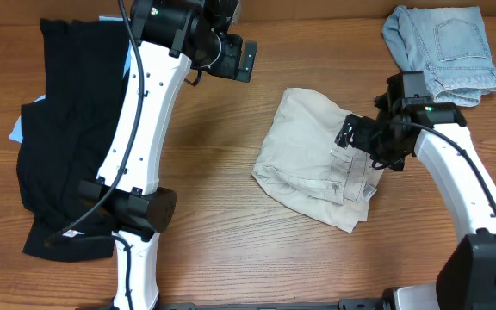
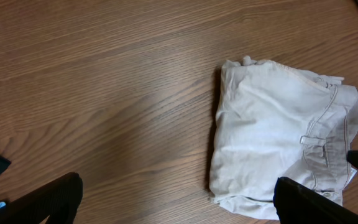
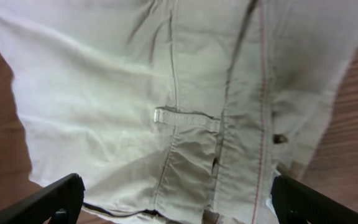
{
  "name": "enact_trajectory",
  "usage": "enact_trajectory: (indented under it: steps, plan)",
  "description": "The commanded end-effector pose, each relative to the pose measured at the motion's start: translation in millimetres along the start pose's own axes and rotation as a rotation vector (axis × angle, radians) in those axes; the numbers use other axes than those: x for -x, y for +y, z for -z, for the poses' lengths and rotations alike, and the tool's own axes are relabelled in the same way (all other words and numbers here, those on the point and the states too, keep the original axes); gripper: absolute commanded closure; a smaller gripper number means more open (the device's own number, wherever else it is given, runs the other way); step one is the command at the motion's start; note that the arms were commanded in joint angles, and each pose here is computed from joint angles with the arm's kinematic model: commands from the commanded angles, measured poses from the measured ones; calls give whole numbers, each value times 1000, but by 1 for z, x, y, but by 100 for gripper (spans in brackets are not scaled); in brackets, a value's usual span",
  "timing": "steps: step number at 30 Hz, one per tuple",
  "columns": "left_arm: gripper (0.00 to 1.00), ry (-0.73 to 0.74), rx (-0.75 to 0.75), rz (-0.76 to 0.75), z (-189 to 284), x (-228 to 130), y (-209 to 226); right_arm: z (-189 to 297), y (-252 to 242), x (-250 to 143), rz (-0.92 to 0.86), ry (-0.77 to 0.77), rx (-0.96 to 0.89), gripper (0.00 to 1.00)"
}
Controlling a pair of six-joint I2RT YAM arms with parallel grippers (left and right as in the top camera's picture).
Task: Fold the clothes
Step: 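Grasp the folded shorts' right edge with the right gripper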
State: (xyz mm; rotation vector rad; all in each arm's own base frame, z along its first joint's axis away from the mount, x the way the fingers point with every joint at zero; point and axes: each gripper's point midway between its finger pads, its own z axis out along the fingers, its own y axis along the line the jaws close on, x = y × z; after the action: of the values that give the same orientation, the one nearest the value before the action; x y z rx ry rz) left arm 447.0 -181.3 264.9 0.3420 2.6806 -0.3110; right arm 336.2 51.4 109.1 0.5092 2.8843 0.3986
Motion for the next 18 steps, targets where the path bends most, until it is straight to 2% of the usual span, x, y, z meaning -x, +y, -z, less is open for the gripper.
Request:
enact_trajectory:
  steps: [1,9,18]
  plan:
    - [0,14,3,-27,-6,-2,-4,-10,-20,2,-97,-15,-79,0]
    - [0,15,3,-45,-6,-3,-4,-44,-62,-10,-233,3,-102,0]
    - [0,21,3,-44,-6,-4,-4,-70,-74,-25,-233,0,-69,0]
